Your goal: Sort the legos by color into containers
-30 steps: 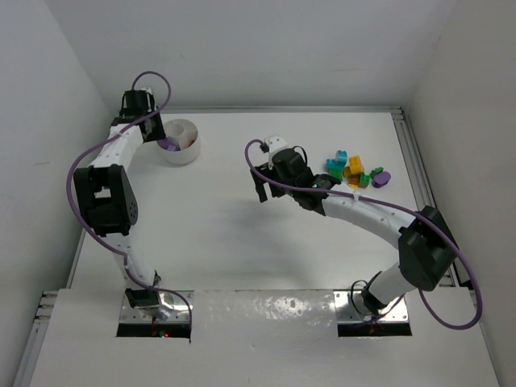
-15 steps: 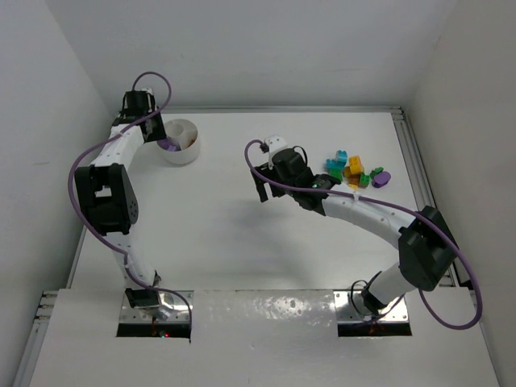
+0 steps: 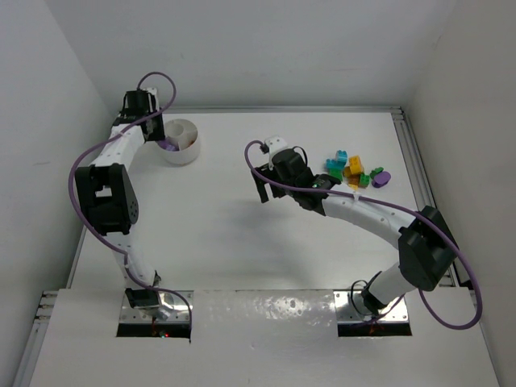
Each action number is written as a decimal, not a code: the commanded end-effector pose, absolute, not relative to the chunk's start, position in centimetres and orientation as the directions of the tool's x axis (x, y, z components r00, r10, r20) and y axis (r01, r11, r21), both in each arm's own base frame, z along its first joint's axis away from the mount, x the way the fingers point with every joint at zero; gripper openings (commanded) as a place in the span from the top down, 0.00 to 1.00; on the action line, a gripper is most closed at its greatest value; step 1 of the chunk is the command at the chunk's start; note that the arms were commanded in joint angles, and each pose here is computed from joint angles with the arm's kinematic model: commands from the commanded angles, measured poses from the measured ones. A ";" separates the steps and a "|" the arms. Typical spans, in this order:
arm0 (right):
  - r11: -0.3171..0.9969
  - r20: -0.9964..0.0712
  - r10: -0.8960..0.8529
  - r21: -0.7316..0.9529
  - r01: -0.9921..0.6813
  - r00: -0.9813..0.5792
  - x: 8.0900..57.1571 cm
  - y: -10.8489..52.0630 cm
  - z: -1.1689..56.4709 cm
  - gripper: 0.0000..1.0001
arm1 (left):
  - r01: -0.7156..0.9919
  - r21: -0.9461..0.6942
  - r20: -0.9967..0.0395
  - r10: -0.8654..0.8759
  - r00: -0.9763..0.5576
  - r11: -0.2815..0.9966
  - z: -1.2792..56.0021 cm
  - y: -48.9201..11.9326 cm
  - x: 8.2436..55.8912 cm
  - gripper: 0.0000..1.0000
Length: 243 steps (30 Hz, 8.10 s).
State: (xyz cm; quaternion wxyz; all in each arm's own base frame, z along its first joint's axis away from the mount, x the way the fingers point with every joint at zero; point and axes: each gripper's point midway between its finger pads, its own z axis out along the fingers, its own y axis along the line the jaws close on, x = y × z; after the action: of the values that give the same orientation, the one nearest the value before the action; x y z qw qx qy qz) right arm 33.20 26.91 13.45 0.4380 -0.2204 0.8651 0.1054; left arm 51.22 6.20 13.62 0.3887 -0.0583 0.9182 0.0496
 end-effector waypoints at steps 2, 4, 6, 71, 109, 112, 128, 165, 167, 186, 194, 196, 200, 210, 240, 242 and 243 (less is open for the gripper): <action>0.885 -0.846 -0.255 -0.009 -0.465 -0.468 33.7 27.1 16.2 0.14 | -0.089 0.151 -0.736 0.052 -0.675 0.985 15.5 6.8 51.5 1.00; 0.886 -0.847 -0.255 -0.012 -0.464 -0.466 33.8 27.0 16.3 0.14 | -0.063 0.170 -0.729 0.082 -0.679 0.983 15.3 6.7 51.5 1.00; 0.885 -0.846 -0.260 -0.017 -0.465 -0.465 33.8 27.0 16.3 0.14 | -0.052 0.181 -0.729 0.099 -0.678 0.982 14.9 6.7 51.5 1.00; 0.456 -0.570 0.786 0.277 0.846 -0.238 36.6 -12.0 9.8 0.15 | 0.056 -0.023 -0.811 0.013 -0.584 0.998 24.4 1.8 49.1 0.41; 0.597 -0.451 0.765 0.228 0.769 -0.460 40.7 -11.2 2.4 0.32 | 0.029 0.019 -0.793 0.033 -0.608 0.999 23.5 2.9 49.7 0.41; 0.606 -0.456 0.755 0.208 0.768 -0.472 40.8 -11.5 2.1 0.32 | 0.033 0.022 -0.793 0.037 -0.608 0.999 23.6 2.9 49.7 0.40; 0.635 -0.440 0.729 0.149 0.758 -0.525 41.4 -12.1 0.8 0.36 | 0.037 0.020 -0.794 0.039 -0.606 0.999 23.8 2.8 49.7 0.40; 0.936 -0.644 0.160 -0.141 0.322 -0.748 41.5 -11.3 6.8 0.21 | 0.060 0.011 -0.787 0.045 -0.615 0.998 23.2 2.4 49.8 0.40; 0.944 -0.650 0.119 -0.159 0.288 -0.751 42.3 -11.5 6.9 0.18 | 0.062 0.015 -0.787 0.050 -0.615 0.998 23.3 2.5 49.7 0.40; 0.974 -0.685 -0.181 -0.223 -0.033 -0.706 47.8 -11.7 6.1 0.18 | 0.074 0.055 -0.765 0.090 -0.638 0.996 22.5 2.9 49.1 0.40; 0.976 -0.666 -0.211 -0.184 -0.117 -0.716 48.2 -11.4 5.4 0.26 | 0.073 0.061 -0.758 0.094 -0.645 0.995 22.1 3.1 49.1 0.40; 0.976 -0.630 -0.218 -0.160 -0.149 -0.746 47.8 -11.2 4.4 0.29 | 0.072 0.063 -0.756 0.095 -0.648 0.995 22.0 3.1 49.2 0.40; 0.976 -0.620 -0.218 -0.155 -0.154 -0.754 47.5 -11.6 3.7 0.31 | 0.071 0.062 -0.757 0.094 -0.647 0.996 22.0 3.1 49.3 0.40; 0.970 -0.574 -0.239 -0.172 -0.170 -0.783 45.9 -12.0 2.4 0.34 | 0.071 0.060 -0.754 0.092 -0.650 0.996 21.8 3.2 49.4 0.40; 0.967 -0.652 -0.057 -0.226 0.121 -0.756 45.4 -12.3 6.2 1.00 | 0.127 0.011 -0.772 0.089 -0.629 0.992 22.8 1.7 49.5 0.40; 0.955 -0.708 0.000 -0.211 0.211 -0.706 45.5 -11.6 7.3 1.00 | 0.146 -0.006 -0.778 0.087 -0.622 0.989 23.2 1.2 49.4 0.40; 0.933 -0.751 0.044 -0.205 0.296 -0.659 45.3 -12.0 9.1 1.00 | 0.162 -0.016 -0.783 0.088 -0.615 0.987 23.5 0.8 49.4 0.40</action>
State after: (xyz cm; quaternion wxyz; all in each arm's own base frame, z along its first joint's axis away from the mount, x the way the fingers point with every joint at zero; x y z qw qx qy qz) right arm 43.47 -11.83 2.74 0.3014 -0.0001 0.9461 -0.1187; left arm 48.59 2.24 20.50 0.3969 0.0513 0.9162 -0.0192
